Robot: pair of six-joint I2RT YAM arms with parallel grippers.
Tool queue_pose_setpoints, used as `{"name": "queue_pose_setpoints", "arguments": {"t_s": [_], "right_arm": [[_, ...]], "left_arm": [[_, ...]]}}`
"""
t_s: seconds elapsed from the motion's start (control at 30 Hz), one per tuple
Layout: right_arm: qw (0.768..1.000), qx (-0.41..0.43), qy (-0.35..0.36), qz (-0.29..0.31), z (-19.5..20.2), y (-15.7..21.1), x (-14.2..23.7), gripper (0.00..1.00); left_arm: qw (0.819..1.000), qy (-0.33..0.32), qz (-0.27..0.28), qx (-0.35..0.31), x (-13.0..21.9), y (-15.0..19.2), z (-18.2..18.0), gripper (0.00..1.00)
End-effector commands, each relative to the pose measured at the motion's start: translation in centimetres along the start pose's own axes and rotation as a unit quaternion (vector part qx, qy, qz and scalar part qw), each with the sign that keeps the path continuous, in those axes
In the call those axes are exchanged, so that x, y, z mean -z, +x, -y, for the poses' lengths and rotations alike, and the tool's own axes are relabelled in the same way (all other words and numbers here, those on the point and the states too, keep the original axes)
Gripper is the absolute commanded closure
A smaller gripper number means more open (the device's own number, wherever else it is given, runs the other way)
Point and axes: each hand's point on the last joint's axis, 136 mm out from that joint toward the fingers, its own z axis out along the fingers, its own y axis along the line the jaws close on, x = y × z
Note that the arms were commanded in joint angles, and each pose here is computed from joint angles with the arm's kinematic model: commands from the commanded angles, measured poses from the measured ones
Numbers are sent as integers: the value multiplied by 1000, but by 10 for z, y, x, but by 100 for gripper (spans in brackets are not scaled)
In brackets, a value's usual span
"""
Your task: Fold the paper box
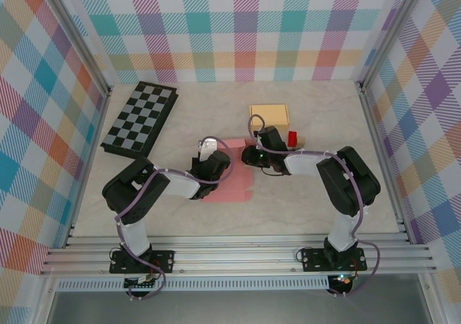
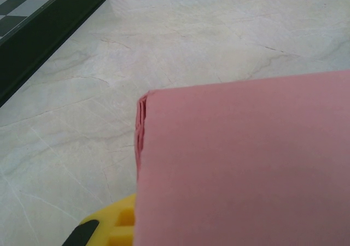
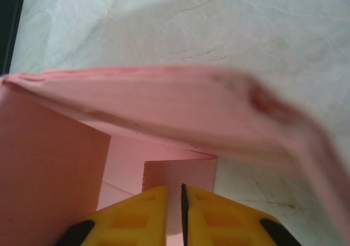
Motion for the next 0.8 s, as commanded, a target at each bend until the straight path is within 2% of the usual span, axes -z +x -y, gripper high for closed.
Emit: {"name": "queue_pose_setpoints", "arguments": {"t_s": [0.0, 0.17, 0.5, 0.67, 0.77], "right_arm": [[999, -18, 14, -44, 3, 26, -18, 84], [994, -53, 57, -74, 23, 43, -29, 90], [973, -67, 179, -127, 59, 82, -29, 89], [976, -61, 166, -128, 52, 79, -29, 88], [972, -69, 167, -153, 53, 89, -35, 88]], "left_arm": [[996, 0, -58, -67, -1, 41, -1, 96], [996, 0, -58, -67, 0, 40, -1, 96], [997, 0, -55, -61, 1, 36, -1, 96], [997, -1, -56, -56, 1, 35, -1, 96], [997, -2, -55, -51, 2, 35, -2, 96]]}}
